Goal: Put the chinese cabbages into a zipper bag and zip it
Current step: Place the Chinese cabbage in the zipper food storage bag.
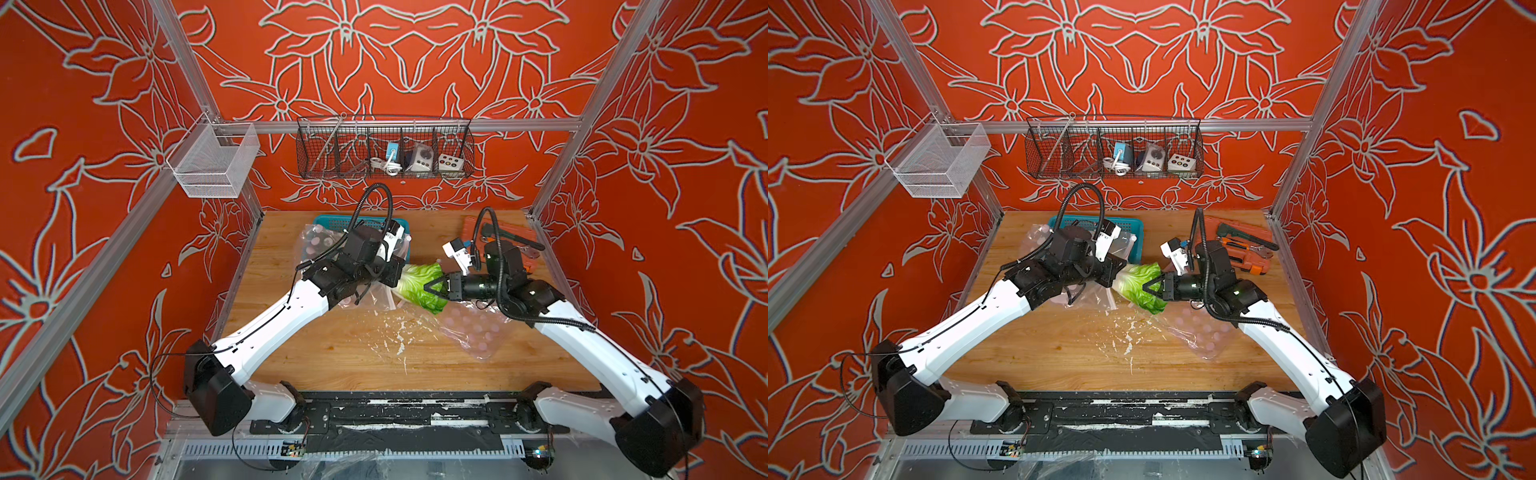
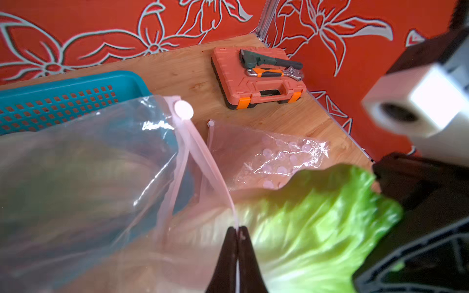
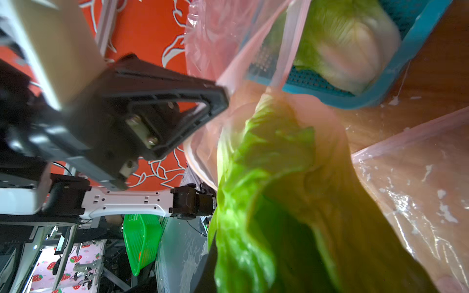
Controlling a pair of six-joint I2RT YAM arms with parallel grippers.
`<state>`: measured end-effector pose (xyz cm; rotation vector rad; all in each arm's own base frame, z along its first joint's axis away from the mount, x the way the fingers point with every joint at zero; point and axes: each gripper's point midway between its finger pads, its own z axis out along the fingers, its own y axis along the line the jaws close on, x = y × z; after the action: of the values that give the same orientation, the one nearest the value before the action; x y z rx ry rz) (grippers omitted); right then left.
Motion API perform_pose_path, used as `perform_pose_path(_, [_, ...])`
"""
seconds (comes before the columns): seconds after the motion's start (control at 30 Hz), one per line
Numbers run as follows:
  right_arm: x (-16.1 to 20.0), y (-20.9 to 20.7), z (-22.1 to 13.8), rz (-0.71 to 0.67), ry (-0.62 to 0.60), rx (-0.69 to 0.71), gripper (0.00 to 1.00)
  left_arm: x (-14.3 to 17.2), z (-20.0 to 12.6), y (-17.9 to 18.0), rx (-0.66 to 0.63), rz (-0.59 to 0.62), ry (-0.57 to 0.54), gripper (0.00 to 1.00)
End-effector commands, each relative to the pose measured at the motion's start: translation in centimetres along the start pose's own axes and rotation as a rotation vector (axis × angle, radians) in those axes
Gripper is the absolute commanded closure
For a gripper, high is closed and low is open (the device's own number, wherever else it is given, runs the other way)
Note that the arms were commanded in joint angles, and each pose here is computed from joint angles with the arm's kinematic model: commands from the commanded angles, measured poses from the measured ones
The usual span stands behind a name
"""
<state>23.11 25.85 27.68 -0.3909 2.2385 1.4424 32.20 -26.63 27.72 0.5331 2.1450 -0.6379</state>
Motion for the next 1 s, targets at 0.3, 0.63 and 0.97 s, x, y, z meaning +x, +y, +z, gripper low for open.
perform_pose_path(0.3, [-2.6, 4.4, 0.4, 0.093, -0.071, -0.400, 1.00, -1.3, -2.3, -1.5, 0.084, 0.056, -0.083, 1.00])
perform_pose_path(0.63, [-2.1, 0.8, 1.6, 0.161, -0.118, -0.301, 1.00, -1.5, -2.7, -0.8, 0.096, -0.003, -0.113, 1.00])
perform_pose_path(0.97, [-4.8, 2.1, 1.9, 0.280, -0.204, -0.581, 1.00, -3.4, -4.8, -1.9, 0.178, -0.069, -0.224, 1.00])
